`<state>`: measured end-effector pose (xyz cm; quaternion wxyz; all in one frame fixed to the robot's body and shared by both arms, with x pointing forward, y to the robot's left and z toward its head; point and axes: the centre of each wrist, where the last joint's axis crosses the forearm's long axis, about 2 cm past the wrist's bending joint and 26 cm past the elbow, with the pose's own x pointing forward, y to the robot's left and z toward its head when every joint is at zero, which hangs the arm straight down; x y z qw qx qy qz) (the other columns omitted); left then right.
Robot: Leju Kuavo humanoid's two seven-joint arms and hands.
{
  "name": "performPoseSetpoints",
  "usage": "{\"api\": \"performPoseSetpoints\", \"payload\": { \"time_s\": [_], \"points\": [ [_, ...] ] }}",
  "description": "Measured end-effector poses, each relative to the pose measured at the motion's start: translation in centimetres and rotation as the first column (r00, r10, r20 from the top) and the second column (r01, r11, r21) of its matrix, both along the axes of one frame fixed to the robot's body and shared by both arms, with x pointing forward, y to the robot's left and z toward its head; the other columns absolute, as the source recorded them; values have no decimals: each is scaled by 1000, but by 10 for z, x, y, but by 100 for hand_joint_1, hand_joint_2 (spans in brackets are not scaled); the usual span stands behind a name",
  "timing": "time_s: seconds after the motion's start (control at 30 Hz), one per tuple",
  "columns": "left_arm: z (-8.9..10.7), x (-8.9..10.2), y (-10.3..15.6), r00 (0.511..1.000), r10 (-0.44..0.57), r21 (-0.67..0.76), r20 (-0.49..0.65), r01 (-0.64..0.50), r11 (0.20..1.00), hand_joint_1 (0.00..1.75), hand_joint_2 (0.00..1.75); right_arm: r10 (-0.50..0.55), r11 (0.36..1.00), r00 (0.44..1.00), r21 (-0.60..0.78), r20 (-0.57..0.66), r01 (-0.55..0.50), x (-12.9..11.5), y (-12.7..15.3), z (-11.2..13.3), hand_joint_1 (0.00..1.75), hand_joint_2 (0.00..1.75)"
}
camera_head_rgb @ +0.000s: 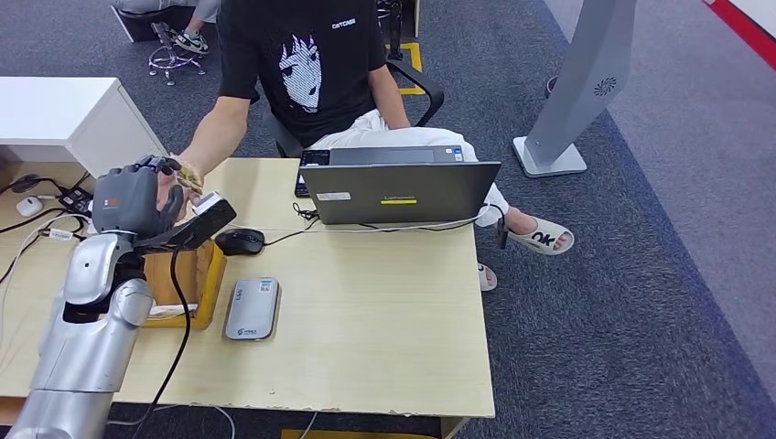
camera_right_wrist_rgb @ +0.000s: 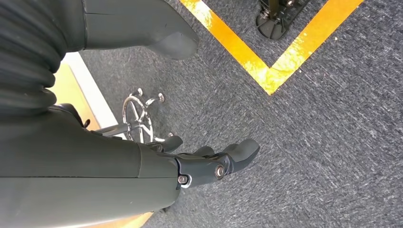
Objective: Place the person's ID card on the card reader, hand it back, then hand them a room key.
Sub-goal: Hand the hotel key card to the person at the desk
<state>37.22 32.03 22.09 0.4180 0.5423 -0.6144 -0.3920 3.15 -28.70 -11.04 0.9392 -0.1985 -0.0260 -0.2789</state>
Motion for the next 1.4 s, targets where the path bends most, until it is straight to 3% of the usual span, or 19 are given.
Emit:
{"api": "performPoseSetpoints", "payload": {
  "time_s": [0.83,1.4],
  "points": [
    [-12,-8,-16,997,-27,-7,76,28,1000,0,175,5,1000,1000,5,-2,-5,0,1,0,0,175],
    [-35,-53,-23,986,-98,7,134,98,995,0,175,-30,1000,1000,8,-3,30,-2,4,0,0,175]
  ]
}}
